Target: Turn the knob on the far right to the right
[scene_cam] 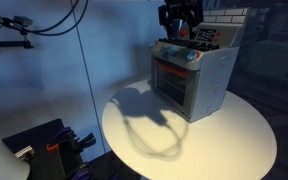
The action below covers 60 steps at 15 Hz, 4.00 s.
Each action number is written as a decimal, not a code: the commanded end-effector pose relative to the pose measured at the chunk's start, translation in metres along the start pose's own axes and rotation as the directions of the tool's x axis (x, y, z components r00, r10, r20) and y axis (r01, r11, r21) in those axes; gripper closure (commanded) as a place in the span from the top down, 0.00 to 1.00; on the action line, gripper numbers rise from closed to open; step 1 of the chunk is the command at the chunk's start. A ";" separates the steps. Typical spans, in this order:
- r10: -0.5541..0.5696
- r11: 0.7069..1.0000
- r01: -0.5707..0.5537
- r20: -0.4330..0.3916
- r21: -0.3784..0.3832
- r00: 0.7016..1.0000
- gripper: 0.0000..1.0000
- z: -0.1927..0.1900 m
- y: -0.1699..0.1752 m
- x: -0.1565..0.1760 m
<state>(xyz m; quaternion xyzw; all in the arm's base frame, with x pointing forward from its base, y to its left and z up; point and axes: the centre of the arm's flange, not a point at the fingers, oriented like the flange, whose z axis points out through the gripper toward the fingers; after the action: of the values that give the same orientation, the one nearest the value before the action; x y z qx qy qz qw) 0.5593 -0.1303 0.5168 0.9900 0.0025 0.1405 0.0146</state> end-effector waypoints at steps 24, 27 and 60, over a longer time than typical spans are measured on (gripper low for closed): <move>0.058 0.998 -0.051 -0.176 0.043 0.983 1.00 0.057 0.010 0.002; 0.048 0.998 -0.041 -0.180 0.042 0.983 1.00 0.067 0.009 0.003; -0.021 0.995 0.053 -0.335 0.087 0.942 1.00 0.094 -0.010 -0.003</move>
<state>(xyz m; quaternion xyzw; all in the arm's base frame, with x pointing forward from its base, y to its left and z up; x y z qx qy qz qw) 0.5805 -0.1222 0.4249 0.9553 0.0227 0.2930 -0.0316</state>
